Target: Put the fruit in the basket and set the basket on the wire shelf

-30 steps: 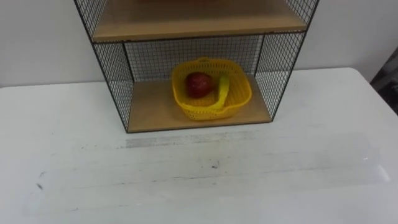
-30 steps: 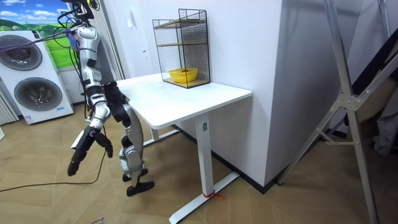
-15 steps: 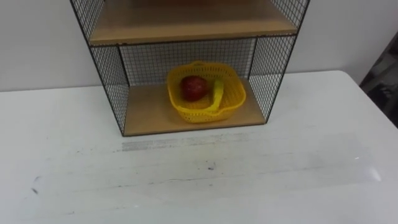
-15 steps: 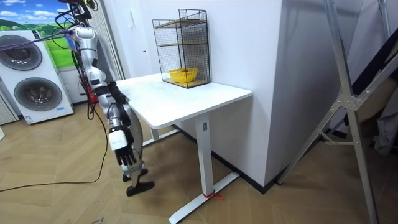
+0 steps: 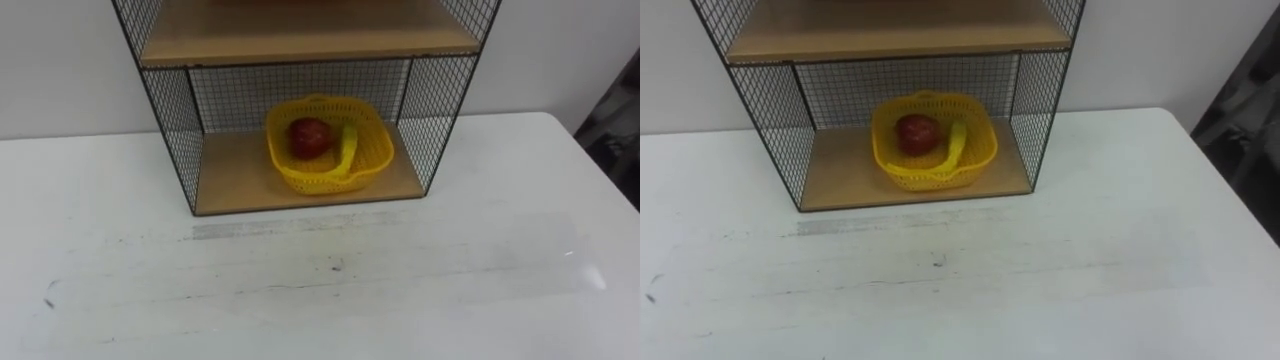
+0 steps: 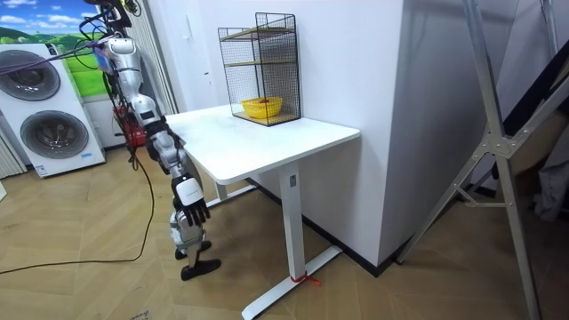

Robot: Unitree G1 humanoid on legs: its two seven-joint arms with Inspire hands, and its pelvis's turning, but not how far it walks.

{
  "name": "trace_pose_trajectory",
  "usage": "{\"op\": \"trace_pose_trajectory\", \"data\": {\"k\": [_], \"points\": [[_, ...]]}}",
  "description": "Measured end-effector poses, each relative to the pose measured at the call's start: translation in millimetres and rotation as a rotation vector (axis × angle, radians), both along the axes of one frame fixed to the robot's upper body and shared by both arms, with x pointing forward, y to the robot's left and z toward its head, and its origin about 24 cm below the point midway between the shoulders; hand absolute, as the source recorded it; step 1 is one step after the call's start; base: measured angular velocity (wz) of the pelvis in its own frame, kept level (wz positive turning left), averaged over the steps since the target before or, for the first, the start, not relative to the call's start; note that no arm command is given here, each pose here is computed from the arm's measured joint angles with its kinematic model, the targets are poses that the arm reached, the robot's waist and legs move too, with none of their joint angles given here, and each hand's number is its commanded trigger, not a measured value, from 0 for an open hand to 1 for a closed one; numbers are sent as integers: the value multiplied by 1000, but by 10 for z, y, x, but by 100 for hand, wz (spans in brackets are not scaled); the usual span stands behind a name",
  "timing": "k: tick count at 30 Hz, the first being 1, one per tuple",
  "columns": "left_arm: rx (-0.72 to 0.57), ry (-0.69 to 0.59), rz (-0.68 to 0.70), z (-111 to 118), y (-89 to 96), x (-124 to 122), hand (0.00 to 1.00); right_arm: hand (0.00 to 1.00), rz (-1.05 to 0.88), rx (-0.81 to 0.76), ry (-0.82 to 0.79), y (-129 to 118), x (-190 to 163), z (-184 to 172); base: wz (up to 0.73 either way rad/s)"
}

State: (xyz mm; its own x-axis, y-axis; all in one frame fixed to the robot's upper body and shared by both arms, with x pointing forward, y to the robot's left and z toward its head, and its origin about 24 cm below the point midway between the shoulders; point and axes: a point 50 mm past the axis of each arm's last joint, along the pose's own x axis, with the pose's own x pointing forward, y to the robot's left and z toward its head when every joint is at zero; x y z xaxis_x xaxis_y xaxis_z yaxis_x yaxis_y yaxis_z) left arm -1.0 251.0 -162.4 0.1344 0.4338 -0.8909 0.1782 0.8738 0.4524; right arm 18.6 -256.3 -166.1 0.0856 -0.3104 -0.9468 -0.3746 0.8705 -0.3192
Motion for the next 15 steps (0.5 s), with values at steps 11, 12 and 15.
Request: {"op": "trace_pose_trajectory", "data": {"k": [11, 12, 15], "points": [[-76, 65, 27, -36, -99, -72, 0, 0, 27, 68, 61, 67, -23, -17, 0], [-78, 66, 27, -36, -100, -73, 0, 0, 31, 67, 65, 71, -27, -18, 0], [-83, 73, 29, -38, -102, -83, 0, 0, 33, 84, 82, 101, -63, -26, 0]]}}
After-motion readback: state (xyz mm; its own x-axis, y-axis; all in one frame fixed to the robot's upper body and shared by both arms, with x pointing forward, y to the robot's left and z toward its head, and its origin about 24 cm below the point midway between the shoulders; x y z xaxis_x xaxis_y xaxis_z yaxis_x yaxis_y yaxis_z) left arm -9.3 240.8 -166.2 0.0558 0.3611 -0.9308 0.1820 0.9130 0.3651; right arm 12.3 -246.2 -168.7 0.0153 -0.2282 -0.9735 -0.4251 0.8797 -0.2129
